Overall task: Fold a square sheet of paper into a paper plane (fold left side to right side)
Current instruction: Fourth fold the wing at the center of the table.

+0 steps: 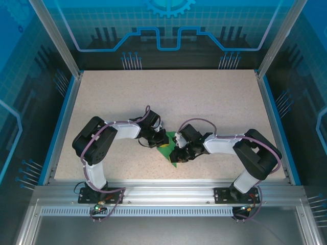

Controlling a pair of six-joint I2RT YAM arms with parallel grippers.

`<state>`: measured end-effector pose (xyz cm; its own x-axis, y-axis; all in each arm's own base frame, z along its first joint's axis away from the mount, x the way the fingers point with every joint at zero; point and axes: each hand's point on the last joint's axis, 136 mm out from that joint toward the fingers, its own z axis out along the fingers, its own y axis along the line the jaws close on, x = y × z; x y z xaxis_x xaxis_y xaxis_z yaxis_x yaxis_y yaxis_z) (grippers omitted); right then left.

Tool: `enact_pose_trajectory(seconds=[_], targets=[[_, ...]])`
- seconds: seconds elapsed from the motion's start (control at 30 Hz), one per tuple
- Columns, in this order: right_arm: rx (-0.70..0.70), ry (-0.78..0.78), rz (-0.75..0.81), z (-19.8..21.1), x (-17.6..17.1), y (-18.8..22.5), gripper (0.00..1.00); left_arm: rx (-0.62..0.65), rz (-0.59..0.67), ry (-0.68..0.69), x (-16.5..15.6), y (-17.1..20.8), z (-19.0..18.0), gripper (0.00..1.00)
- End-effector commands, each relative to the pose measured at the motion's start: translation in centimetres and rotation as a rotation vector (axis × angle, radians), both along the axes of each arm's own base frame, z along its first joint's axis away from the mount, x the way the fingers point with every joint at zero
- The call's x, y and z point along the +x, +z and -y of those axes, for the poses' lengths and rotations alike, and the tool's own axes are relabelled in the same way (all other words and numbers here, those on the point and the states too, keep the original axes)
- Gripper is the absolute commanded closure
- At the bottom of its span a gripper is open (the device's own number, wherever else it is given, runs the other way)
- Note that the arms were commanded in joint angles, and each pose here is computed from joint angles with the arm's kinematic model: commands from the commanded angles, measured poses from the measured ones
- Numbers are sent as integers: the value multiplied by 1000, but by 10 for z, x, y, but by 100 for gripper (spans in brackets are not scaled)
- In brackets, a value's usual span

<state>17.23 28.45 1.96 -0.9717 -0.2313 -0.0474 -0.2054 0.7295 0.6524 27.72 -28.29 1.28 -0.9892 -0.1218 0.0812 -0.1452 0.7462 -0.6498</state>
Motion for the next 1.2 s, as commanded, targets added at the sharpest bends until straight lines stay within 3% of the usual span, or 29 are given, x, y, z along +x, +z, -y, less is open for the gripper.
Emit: enact_pose_trajectory(seconds=[0.0,1.17], targets=[[-62,26,-8,6,-7,-3,81,116,-107,7,-26,-29,-21,94],[-171,67,-96,30,-51,-19,81,143,-114,13,-25,-35,-25,94]])
